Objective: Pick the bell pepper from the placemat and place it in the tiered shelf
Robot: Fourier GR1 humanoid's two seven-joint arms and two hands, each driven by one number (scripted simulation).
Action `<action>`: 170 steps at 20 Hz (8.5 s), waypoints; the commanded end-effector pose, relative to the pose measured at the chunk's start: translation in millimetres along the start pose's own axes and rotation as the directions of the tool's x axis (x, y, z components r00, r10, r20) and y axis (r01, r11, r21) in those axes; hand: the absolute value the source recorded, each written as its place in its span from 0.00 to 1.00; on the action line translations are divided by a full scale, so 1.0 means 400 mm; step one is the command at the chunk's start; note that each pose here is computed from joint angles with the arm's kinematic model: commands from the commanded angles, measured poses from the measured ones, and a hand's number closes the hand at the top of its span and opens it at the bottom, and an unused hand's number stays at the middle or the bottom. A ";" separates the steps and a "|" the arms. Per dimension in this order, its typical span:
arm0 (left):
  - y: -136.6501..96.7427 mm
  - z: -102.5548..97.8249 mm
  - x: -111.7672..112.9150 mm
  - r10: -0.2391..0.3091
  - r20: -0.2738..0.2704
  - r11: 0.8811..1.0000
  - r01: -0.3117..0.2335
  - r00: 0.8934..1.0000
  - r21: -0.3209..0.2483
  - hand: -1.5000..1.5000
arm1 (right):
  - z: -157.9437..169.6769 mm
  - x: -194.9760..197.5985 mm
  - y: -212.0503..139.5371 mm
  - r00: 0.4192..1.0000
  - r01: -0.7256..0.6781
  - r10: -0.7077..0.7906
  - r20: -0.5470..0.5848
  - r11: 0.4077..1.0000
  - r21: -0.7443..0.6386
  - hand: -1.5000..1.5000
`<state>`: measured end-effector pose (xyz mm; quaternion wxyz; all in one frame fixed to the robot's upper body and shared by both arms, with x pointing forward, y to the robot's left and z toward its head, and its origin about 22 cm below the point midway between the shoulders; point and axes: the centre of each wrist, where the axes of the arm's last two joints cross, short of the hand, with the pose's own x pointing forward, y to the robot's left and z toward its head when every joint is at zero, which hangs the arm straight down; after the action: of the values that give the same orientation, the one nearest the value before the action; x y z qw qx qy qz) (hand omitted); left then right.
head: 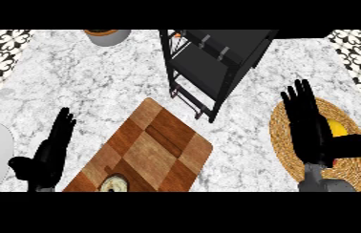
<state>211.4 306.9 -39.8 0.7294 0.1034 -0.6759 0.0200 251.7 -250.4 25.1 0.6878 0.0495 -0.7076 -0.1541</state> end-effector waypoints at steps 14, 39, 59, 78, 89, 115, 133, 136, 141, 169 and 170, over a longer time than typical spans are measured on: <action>-0.033 -0.053 0.000 0.053 -0.344 0.993 -0.085 0.937 -0.077 0.50 | -0.017 0.368 -0.551 0.657 -0.739 0.626 0.421 0.645 0.195 0.00; -0.049 -0.089 0.051 0.010 -0.376 0.994 -0.051 0.927 -0.100 0.50 | 0.049 0.353 -0.362 0.285 -0.938 0.886 0.367 0.180 0.295 0.00; -0.037 -0.066 0.072 0.027 -0.368 0.995 -0.062 0.929 -0.084 0.50 | 0.103 0.267 -0.298 0.029 -0.959 0.971 0.237 -0.040 0.281 0.00; -0.064 -0.063 0.011 0.017 -0.383 0.992 -0.062 0.923 -0.106 0.50 | 0.067 0.106 -0.374 -0.063 -0.971 0.980 0.188 -0.104 0.215 0.00; -0.084 -0.089 0.048 0.025 -0.375 0.993 -0.065 0.927 -0.095 0.50 | -0.016 0.023 -0.323 -0.003 -0.977 0.968 0.250 -0.056 0.205 0.00; -0.078 -0.082 0.037 0.016 -0.377 0.990 -0.067 0.926 -0.124 0.50 | -0.011 -0.076 -0.020 0.329 -0.770 0.559 0.762 -0.308 0.558 1.00; -0.043 -0.072 0.062 0.014 -0.375 0.993 -0.058 0.927 -0.106 0.50 | -0.028 0.543 0.044 0.440 -0.898 0.501 0.745 0.228 0.376 1.00; -0.043 -0.109 0.053 0.023 -0.372 0.993 -0.063 0.928 -0.096 0.50 | -0.076 0.636 0.051 0.440 -0.898 0.522 0.731 0.250 0.362 1.00; -0.056 -0.114 0.087 0.025 -0.368 0.993 -0.064 0.929 -0.095 0.50 | -0.128 0.717 0.169 0.494 -0.869 0.559 0.666 0.306 0.387 1.00; -0.065 -0.056 0.019 0.019 -0.374 0.992 -0.064 0.927 -0.108 0.50 | -0.452 0.645 0.369 0.412 -0.911 0.593 0.692 0.238 0.338 1.00; -0.059 -0.083 0.026 0.018 -0.368 0.992 -0.064 0.930 -0.112 0.50 | -0.432 0.625 0.405 0.403 -0.915 0.584 0.705 0.228 0.334 1.00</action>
<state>250.7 286.9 -29.1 0.8464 0.0369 -0.5312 0.0101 427.1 -209.6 327.2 0.4186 -0.0921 -0.7667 0.4780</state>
